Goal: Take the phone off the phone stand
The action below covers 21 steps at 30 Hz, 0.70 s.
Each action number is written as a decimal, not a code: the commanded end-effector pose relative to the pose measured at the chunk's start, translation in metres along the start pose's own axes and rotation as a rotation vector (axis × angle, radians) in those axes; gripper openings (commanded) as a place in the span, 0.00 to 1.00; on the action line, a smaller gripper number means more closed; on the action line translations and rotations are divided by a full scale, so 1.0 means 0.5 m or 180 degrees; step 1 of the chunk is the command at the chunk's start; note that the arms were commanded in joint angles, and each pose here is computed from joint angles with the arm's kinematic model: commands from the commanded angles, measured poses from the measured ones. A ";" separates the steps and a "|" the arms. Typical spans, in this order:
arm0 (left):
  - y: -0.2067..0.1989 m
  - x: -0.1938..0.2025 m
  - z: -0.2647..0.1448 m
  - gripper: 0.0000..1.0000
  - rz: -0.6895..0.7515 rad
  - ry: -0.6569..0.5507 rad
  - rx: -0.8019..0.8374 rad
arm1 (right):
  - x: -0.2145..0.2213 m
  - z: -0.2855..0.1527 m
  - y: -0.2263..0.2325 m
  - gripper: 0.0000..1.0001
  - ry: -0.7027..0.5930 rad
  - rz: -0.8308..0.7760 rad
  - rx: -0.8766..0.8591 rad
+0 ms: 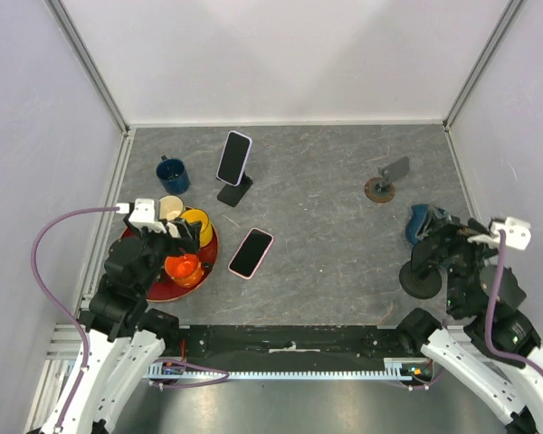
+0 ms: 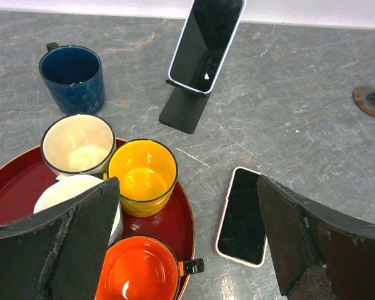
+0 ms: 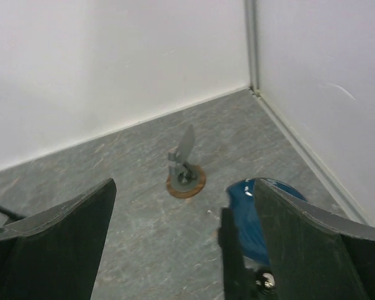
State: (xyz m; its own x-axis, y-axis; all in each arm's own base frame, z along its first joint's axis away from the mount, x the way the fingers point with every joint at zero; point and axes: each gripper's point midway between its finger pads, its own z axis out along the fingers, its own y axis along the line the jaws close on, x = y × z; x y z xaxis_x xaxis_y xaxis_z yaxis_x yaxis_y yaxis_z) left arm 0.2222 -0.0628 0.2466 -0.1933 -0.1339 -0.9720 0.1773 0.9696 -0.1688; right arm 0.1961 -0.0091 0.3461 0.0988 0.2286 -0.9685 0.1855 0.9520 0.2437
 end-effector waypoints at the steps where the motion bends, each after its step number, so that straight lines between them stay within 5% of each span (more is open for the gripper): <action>1: 0.009 -0.041 0.013 0.98 -0.0005 0.0015 -0.0169 | 0.027 -0.022 -0.079 0.98 -0.0219 0.0090 0.0356; 5: 0.006 -0.051 0.044 1.00 0.0006 0.0169 -0.0235 | 0.020 -0.046 -0.111 0.98 -0.0474 0.0471 0.0337; 15: 0.020 -0.112 0.157 1.00 0.0016 0.0353 -0.0664 | 0.032 -0.048 -0.126 0.98 -0.0422 0.0375 0.0466; 21: -0.013 -0.116 0.262 1.00 0.0363 0.0588 -0.0409 | 0.034 -0.048 -0.124 0.98 -0.0407 0.0378 0.0442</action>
State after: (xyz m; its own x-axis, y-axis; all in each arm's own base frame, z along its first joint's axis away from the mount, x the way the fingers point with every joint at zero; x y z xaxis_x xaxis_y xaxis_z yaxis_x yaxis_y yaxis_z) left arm 0.3272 -0.0758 0.2615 -0.4024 -0.0473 -0.9142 0.0321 0.9973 -0.0657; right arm 0.1648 -0.0562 0.3118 0.2383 0.3004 -0.9236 0.2899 0.8856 0.3628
